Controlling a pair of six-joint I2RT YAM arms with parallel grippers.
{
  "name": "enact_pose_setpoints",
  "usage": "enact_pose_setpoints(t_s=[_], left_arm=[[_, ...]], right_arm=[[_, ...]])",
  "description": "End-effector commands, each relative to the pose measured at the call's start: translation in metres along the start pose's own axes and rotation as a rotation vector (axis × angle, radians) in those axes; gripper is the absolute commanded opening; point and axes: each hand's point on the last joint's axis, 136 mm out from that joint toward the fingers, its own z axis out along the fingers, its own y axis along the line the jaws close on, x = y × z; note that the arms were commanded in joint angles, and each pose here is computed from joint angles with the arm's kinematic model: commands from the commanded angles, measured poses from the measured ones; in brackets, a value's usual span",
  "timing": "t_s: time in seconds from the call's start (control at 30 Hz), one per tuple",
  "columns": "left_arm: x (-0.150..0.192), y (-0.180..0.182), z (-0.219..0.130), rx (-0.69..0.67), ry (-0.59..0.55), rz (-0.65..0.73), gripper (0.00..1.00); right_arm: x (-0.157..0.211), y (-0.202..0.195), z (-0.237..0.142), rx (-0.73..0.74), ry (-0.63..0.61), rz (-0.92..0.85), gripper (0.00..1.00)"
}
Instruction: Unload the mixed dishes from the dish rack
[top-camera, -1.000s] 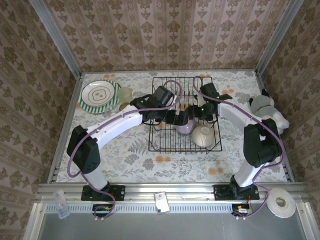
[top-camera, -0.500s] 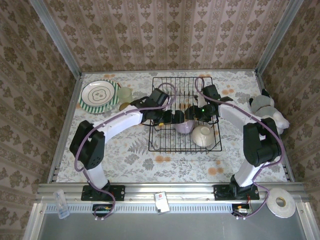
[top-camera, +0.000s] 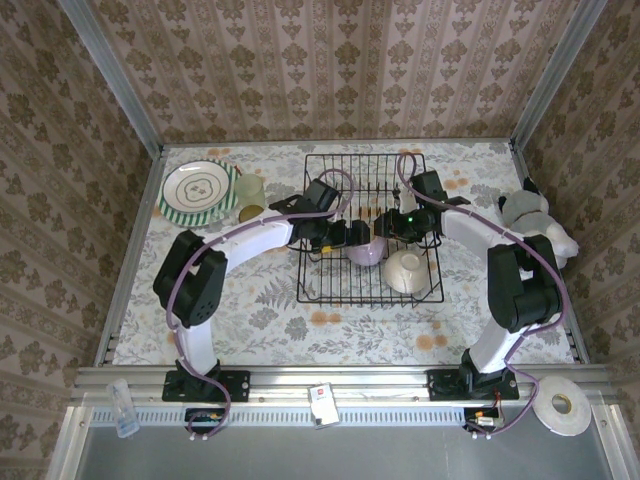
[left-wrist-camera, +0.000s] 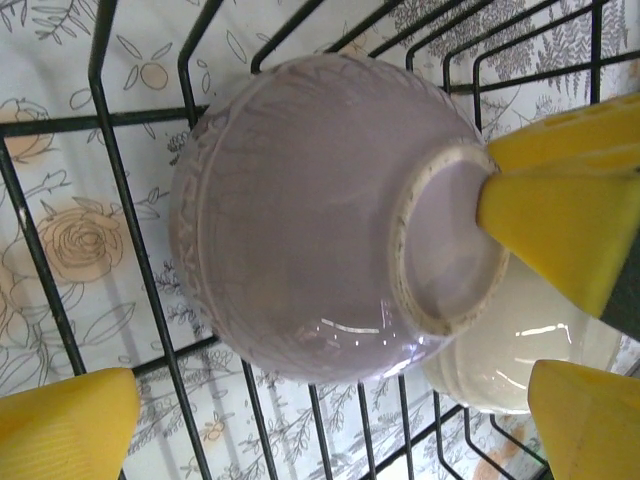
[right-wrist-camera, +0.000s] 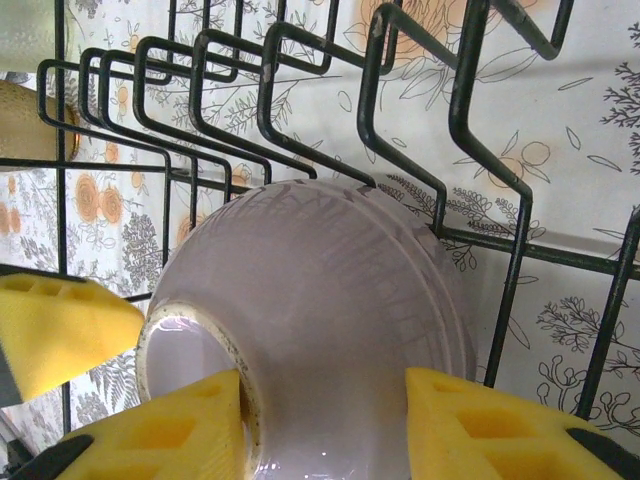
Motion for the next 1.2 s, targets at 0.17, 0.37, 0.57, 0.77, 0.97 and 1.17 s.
enact_pose_setpoints(t_s=[0.17, 0.37, 0.57, 0.77, 0.97, 1.17], left_arm=[[-0.007, 0.002, 0.01, 0.061, -0.017, -0.066, 1.0], [-0.008, 0.009, 0.009, 0.058, -0.029, -0.088, 1.0], [-0.009, 0.006, 0.013, 0.107, -0.031, -0.092, 1.0], [-0.009, 0.0, 0.017, 0.181, -0.033, -0.078, 1.0], [-0.007, 0.0, 0.02, 0.219, -0.031, -0.081, 1.0], [-0.005, 0.001, 0.028, 0.271, -0.027, -0.1, 1.0]], right_arm=[[0.039, -0.053, 0.019, 0.148, 0.115, 0.137, 0.35], [0.039, -0.062, 0.017, 0.163, 0.105, 0.166, 0.32], [0.041, -0.069, 0.019, 0.181, 0.11, 0.19, 0.29], [0.041, -0.076, 0.016, 0.203, 0.101, 0.204, 0.27], [0.04, -0.079, 0.013, 0.206, 0.09, 0.22, 0.25], [0.039, -0.079, 0.014, 0.199, 0.086, 0.228, 0.23]])
